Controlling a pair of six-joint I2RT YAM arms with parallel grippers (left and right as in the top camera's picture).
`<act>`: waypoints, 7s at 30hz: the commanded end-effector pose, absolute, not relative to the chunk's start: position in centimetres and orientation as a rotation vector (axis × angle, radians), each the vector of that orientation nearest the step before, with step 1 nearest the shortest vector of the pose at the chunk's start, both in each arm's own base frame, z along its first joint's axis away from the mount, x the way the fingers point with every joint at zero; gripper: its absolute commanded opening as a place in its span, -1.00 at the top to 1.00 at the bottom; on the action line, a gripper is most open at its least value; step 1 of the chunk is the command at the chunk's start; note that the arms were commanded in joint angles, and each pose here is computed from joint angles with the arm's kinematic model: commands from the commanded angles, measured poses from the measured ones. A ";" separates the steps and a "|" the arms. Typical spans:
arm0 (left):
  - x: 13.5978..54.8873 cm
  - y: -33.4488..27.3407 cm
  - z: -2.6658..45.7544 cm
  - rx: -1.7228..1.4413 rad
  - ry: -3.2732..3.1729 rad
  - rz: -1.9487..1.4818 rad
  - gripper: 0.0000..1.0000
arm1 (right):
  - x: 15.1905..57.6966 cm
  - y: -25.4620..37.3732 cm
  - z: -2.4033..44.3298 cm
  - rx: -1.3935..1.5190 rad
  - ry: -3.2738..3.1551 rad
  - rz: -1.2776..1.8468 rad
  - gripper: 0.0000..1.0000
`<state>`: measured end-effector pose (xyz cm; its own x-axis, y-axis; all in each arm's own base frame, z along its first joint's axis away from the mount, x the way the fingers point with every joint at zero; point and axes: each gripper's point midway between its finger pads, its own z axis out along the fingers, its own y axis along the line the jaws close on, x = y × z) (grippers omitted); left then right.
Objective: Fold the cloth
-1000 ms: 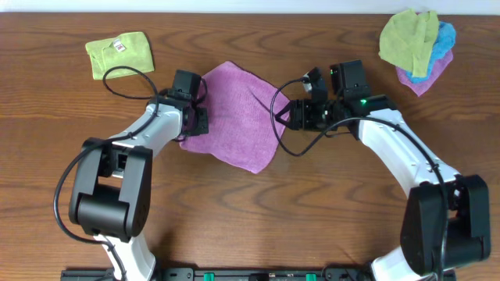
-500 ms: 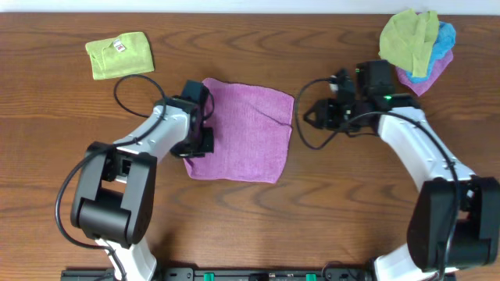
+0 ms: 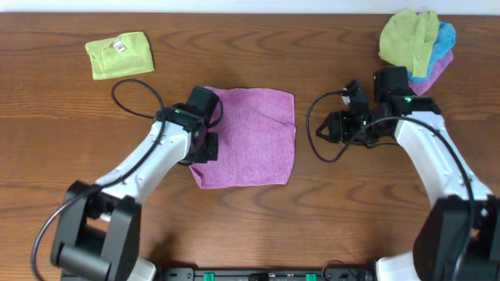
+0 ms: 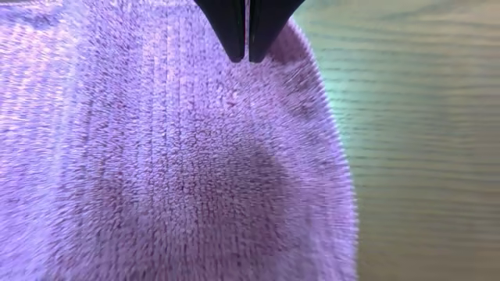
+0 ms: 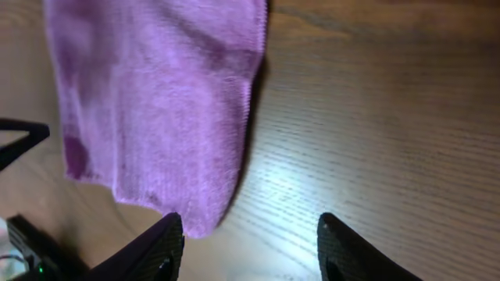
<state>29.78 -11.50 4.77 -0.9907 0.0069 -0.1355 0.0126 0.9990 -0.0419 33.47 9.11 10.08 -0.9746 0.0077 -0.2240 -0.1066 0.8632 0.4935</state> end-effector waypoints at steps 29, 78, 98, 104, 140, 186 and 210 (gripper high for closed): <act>22.1 -9.3 4.8 -0.492 2.765 -0.344 -0.03 | 24.0 11.3 11.4 -0.185 2.720 0.831 -0.33; 28.6 -12.8 6.0 -0.343 2.739 -0.426 0.88 | 20.9 14.9 7.5 -0.140 2.789 1.191 -0.53; 32.4 -14.0 11.0 -0.298 2.607 -0.481 0.88 | 22.0 17.0 2.2 0.055 2.741 1.469 -0.58; 33.3 -14.3 12.4 -0.294 2.570 -0.492 0.88 | 22.3 18.1 2.7 0.058 2.700 1.577 -0.59; 33.8 -14.1 13.1 -0.298 2.547 -0.478 0.88 | 21.7 23.8 0.2 -0.071 2.801 1.220 -0.69; 33.4 -13.5 12.7 -0.254 2.571 -0.418 0.88 | 27.8 15.7 -1.9 0.565 2.730 0.871 -0.55; 33.7 -13.6 12.8 -0.247 2.558 -0.423 0.88 | 25.4 16.9 -1.9 0.715 2.825 0.997 -0.10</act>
